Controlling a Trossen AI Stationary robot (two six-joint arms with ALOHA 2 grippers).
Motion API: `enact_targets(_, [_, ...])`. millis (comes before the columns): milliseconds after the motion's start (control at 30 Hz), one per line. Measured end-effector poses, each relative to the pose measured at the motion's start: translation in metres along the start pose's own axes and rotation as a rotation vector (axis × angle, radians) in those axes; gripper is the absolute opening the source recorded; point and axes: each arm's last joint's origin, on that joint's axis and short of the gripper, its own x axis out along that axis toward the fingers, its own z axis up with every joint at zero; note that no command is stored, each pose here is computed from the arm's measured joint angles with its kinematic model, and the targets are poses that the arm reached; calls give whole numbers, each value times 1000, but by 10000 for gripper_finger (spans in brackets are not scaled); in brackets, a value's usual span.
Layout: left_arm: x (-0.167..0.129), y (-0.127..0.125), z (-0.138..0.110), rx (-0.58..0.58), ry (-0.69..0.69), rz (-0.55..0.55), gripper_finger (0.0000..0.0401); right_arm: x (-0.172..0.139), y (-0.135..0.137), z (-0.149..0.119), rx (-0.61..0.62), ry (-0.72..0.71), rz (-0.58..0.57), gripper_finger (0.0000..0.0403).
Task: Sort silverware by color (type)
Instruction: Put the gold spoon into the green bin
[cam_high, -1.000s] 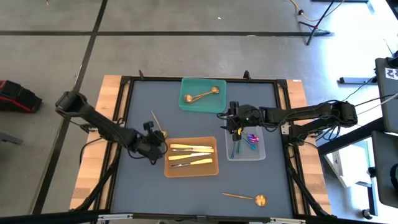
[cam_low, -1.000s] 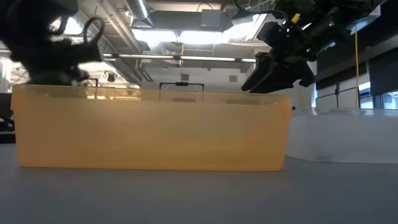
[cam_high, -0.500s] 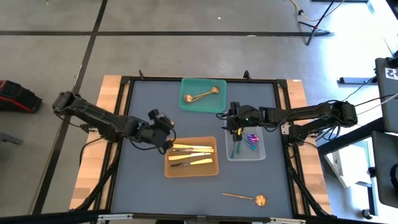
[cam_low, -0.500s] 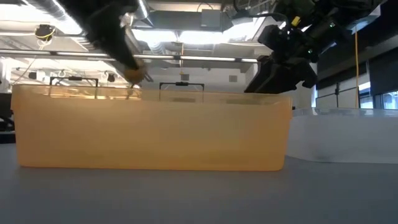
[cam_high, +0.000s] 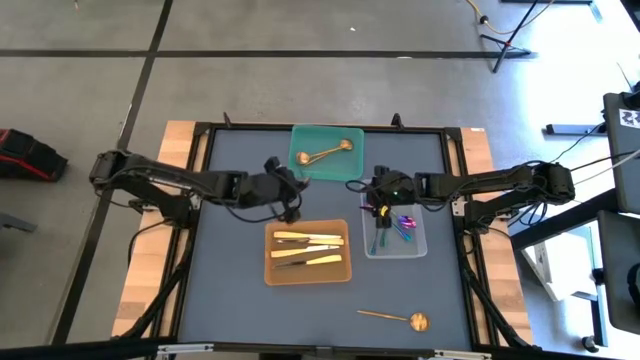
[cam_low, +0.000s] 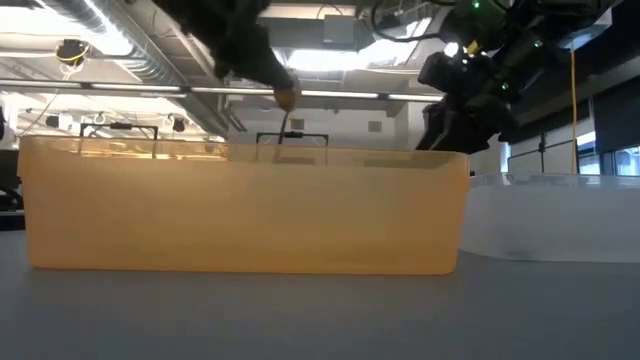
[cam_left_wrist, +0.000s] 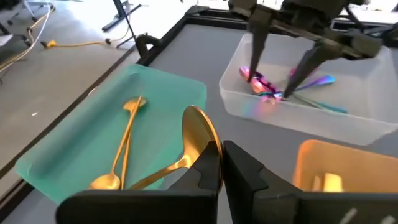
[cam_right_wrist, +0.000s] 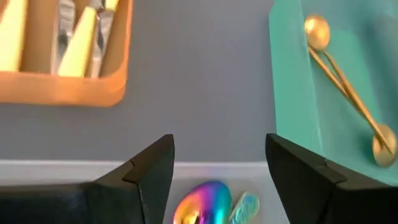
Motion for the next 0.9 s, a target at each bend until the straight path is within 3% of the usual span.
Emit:
enact_targets(367, [47, 37, 2, -22, -33, 122, 6, 0, 0, -4, 8, 42, -13, 239])
enact_targets(567, [78, 51, -9, -45, -10, 157, 6, 0, -1, -4, 0, 57, -48, 239])
enact_targets(633, [86, 54, -13, -4, 11, 164, 10, 0, -1, -5, -3, 65, -76, 239])
enact_targets(900, [104, 64, -22, -5, 29, 123, 89, 0, -2, -3, -31, 56, -99, 239])
